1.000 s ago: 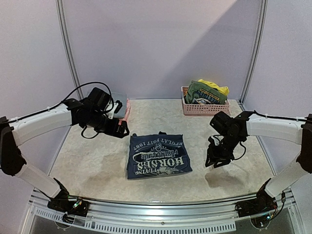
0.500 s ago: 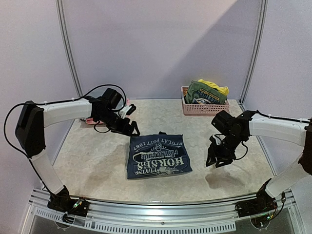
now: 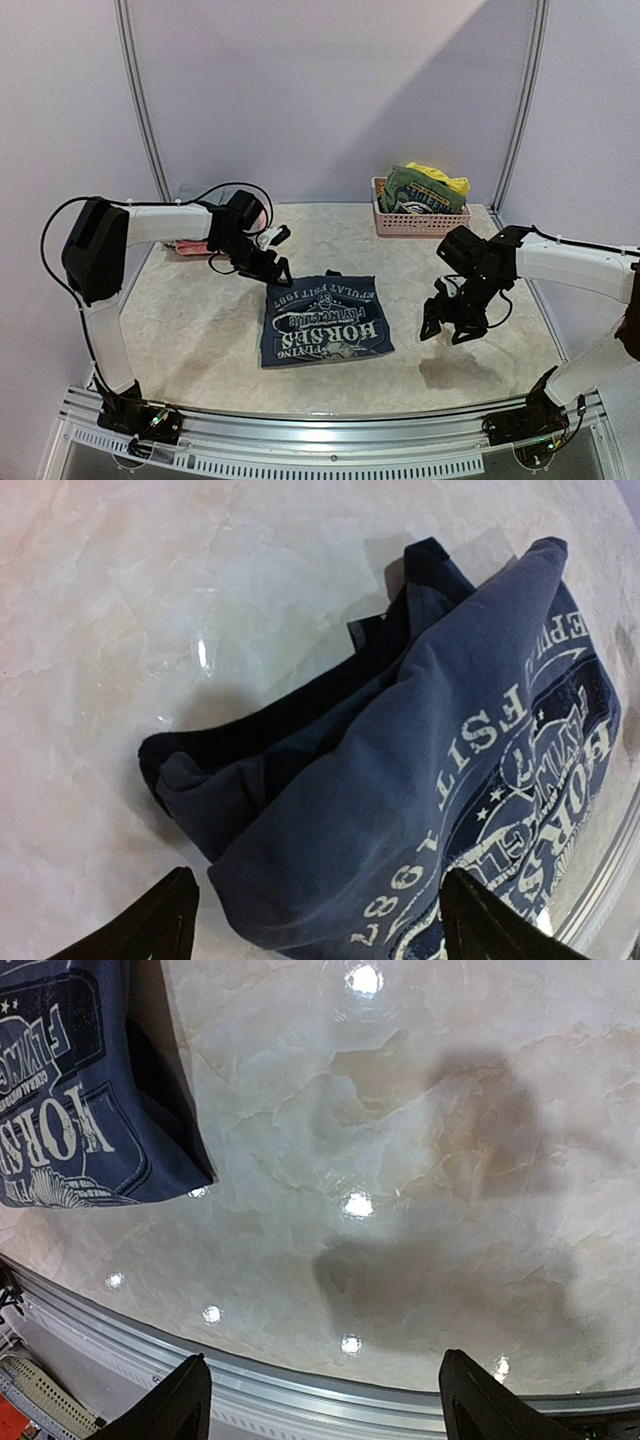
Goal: Fold and stack the mixed laundry pile
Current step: Adjust the square-folded tank top at the center of the board, then move the square-folded tank top to the corner of the board.
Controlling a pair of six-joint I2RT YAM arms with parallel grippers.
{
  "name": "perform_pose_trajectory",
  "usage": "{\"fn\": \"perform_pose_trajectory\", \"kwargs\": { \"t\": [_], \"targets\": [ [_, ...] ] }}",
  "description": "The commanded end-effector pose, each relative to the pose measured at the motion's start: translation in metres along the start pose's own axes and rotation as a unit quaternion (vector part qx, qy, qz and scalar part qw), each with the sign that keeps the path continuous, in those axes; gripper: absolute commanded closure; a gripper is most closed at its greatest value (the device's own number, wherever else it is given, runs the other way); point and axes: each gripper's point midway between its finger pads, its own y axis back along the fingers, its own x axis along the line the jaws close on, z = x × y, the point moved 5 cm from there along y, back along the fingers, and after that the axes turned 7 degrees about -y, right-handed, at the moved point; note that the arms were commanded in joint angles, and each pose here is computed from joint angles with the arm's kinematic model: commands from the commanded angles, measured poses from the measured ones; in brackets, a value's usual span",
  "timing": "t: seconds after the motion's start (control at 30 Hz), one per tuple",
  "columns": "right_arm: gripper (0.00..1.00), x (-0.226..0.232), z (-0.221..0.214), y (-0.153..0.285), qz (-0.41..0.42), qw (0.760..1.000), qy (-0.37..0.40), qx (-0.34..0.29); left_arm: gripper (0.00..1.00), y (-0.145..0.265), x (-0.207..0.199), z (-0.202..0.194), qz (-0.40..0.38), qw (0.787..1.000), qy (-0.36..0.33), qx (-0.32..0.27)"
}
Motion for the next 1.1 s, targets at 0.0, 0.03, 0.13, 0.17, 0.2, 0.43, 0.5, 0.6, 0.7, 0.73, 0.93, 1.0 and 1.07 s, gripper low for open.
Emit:
{"fn": "perform_pose_trajectory", "kwargs": {
  "t": [0.0, 0.03, 0.13, 0.17, 0.2, 0.43, 0.5, 0.6, 0.7, 0.73, 0.93, 1.0, 1.07],
  "targets": [
    [0.20, 0.000, -0.003, 0.009, 0.001, 1.000, -0.003, -0.011, 0.15, 0.000, 0.018, 0.002, 0.014, 1.000, -0.003, 0.003],
    [0.20, 0.000, -0.004, 0.009, 0.001, 1.000, -0.003, -0.010, 0.15, -0.003, 0.019, 0.000, 0.011, 1.000, -0.005, 0.008],
    [0.19, 0.000, -0.004, 0.009, 0.002, 1.000, -0.005, -0.008, 0.16, -0.011, 0.019, 0.000, -0.003, 1.000, -0.014, 0.013],
    [0.19, 0.001, -0.004, 0.010, 0.003, 1.000, -0.005, -0.008, 0.16, -0.014, 0.020, 0.001, -0.007, 1.000, -0.015, 0.014],
    [0.19, 0.001, -0.003, 0.010, 0.003, 1.000, -0.005, -0.007, 0.17, -0.017, 0.020, 0.000, -0.012, 1.000, -0.014, 0.016],
    [0.18, 0.004, -0.002, 0.011, 0.002, 1.000, -0.005, -0.003, 0.25, -0.037, 0.030, -0.004, -0.024, 0.999, -0.014, 0.026],
    [0.18, 0.005, -0.001, 0.012, 0.002, 1.000, -0.005, -0.002, 0.30, -0.041, 0.030, -0.004, -0.030, 0.999, -0.011, 0.026],
    [0.18, 0.005, -0.001, 0.011, 0.001, 1.000, -0.005, -0.001, 0.41, -0.047, 0.028, -0.005, -0.049, 0.999, -0.004, 0.024],
    [0.17, 0.006, 0.000, 0.011, 0.002, 1.000, -0.004, 0.001, 0.53, -0.054, 0.025, -0.005, -0.072, 0.997, 0.008, 0.019],
    [0.17, 0.007, 0.000, 0.011, 0.001, 1.000, -0.002, 0.001, 0.57, -0.056, 0.025, -0.005, -0.076, 0.997, 0.011, 0.017],
    [0.17, 0.008, 0.001, 0.006, 0.001, 1.000, -0.002, 0.009, 0.93, -0.065, 0.025, -0.003, -0.091, 0.995, 0.026, 0.010],
    [0.17, 0.007, 0.001, 0.006, 0.000, 1.000, -0.001, 0.009, 1.00, -0.062, 0.025, 0.001, -0.088, 0.996, 0.028, 0.006],
    [0.17, 0.008, 0.001, 0.005, 0.002, 1.000, -0.001, 0.008, 1.00, -0.055, 0.023, 0.006, -0.086, 0.996, 0.026, -0.001]
  ]
}}
